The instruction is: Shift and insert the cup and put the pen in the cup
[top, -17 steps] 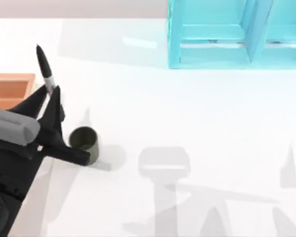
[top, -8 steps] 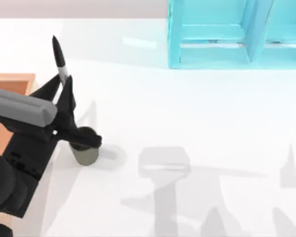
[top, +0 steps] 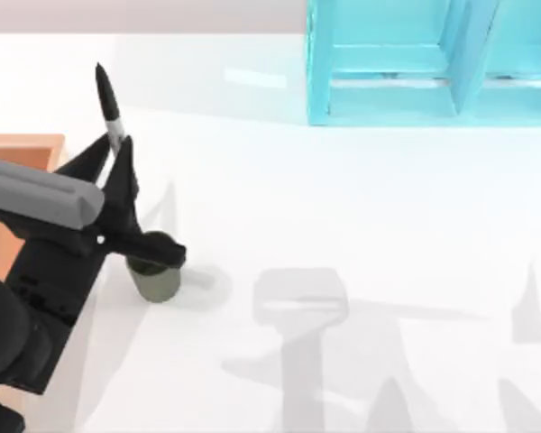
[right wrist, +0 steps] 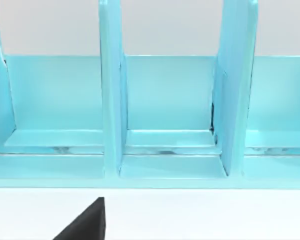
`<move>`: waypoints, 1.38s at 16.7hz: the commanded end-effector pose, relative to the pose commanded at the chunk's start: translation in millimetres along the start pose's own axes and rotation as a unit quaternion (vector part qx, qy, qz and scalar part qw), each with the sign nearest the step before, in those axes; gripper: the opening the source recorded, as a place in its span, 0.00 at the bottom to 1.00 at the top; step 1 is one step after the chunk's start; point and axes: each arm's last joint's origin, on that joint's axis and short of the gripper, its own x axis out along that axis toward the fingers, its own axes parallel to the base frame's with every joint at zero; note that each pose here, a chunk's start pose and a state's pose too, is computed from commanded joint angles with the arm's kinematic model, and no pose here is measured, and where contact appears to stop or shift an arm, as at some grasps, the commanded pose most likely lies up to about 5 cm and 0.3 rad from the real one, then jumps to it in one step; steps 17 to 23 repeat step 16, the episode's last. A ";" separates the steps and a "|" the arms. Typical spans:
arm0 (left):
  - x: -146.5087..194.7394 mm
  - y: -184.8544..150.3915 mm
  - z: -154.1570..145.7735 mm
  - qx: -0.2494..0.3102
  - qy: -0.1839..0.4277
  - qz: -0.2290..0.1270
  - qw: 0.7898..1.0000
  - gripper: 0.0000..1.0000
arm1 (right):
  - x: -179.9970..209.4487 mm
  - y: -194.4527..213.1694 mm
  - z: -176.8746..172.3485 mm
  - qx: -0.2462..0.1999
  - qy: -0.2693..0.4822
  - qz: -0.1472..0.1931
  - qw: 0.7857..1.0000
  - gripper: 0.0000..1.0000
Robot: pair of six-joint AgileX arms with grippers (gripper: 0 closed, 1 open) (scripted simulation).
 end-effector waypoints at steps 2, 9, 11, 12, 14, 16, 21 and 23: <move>0.0 0.0 0.0 0.000 0.000 0.000 1.000 0.38 | 0.0 0.0 0.0 0.000 0.000 0.000 1.000 1.00; 0.0 0.0 0.0 0.000 0.000 0.000 1.000 0.90 | 0.0 0.0 0.0 0.000 0.000 0.000 1.000 1.00; 0.0 0.0 0.0 0.000 0.000 0.000 1.000 1.00 | 0.0 0.0 0.0 0.000 0.000 0.000 1.000 1.00; 0.0 0.0 0.0 0.000 0.000 0.000 1.000 1.00 | 0.0 0.0 0.0 0.000 0.000 0.000 1.000 1.00; 0.0 0.0 0.0 0.000 0.000 0.000 1.000 1.00 | 0.0 0.0 0.0 0.000 0.000 0.000 1.000 1.00; 0.0 0.0 0.0 0.000 0.000 0.000 1.000 1.00 | 0.0 0.0 0.0 0.000 0.000 0.000 1.000 1.00; 0.0 0.0 0.0 0.000 0.000 0.000 1.000 1.00 | 0.0 0.0 0.0 0.000 0.000 0.000 1.000 1.00; 0.0 0.0 0.0 0.000 0.000 0.000 1.000 1.00 | 0.0 0.0 0.0 0.000 0.000 0.000 1.000 1.00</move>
